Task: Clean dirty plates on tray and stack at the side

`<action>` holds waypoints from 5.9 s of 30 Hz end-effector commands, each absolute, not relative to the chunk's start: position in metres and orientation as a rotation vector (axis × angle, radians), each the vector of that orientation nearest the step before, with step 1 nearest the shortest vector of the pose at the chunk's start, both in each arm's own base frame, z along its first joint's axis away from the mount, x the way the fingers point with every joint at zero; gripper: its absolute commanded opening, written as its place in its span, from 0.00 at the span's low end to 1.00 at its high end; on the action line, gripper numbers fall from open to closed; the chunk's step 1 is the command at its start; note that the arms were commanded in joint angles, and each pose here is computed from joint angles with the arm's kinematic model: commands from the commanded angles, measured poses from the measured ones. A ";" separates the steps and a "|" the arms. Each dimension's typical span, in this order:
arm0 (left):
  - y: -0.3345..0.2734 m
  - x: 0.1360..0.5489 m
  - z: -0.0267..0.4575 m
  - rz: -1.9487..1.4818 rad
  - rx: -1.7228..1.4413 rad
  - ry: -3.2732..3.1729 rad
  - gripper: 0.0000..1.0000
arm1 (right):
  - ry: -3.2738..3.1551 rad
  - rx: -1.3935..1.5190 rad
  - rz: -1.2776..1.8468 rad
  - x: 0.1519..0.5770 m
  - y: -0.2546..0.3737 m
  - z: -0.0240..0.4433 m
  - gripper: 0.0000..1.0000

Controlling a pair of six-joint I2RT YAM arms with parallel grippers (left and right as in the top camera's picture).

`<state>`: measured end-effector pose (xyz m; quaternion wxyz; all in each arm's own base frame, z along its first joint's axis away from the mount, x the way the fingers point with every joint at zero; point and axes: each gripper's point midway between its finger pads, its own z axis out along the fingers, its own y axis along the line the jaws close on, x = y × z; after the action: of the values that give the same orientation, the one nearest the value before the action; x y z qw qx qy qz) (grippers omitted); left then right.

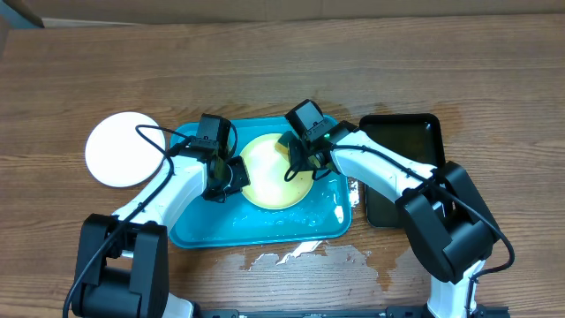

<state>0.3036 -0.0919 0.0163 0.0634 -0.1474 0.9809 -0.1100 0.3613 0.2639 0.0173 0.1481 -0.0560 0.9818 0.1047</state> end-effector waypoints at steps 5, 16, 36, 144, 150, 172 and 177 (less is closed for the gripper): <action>-0.088 0.306 0.016 -0.305 -0.414 2.967 0.04 | 2.806 -0.167 0.326 0.368 0.269 0.007 0.04; -0.088 0.306 0.016 -0.303 -0.388 2.969 0.04 | 2.811 -0.260 0.479 0.365 0.291 -0.004 0.04; -0.088 0.306 0.016 -0.302 -0.371 2.969 0.04 | 2.744 -0.253 0.685 0.384 0.299 0.011 0.04; -0.089 0.311 0.018 -0.316 -0.373 2.948 0.04 | 3.107 -0.134 0.486 0.312 0.260 0.036 0.04; -0.089 0.311 0.018 -0.316 -0.373 2.948 0.04 | 2.986 -0.133 0.673 0.334 0.258 0.104 0.04; -0.091 0.314 0.018 -0.327 -0.370 2.938 0.04 | 2.933 0.650 0.173 0.360 0.020 0.118 0.04; -0.091 0.314 0.018 -0.328 -0.369 2.938 0.04 | 2.982 0.672 0.156 0.345 0.018 0.092 0.04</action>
<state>0.3086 -0.0931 0.0175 0.0766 -0.1185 0.9837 -0.1115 0.3540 0.0195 0.1041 0.0523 0.2206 0.9720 0.0614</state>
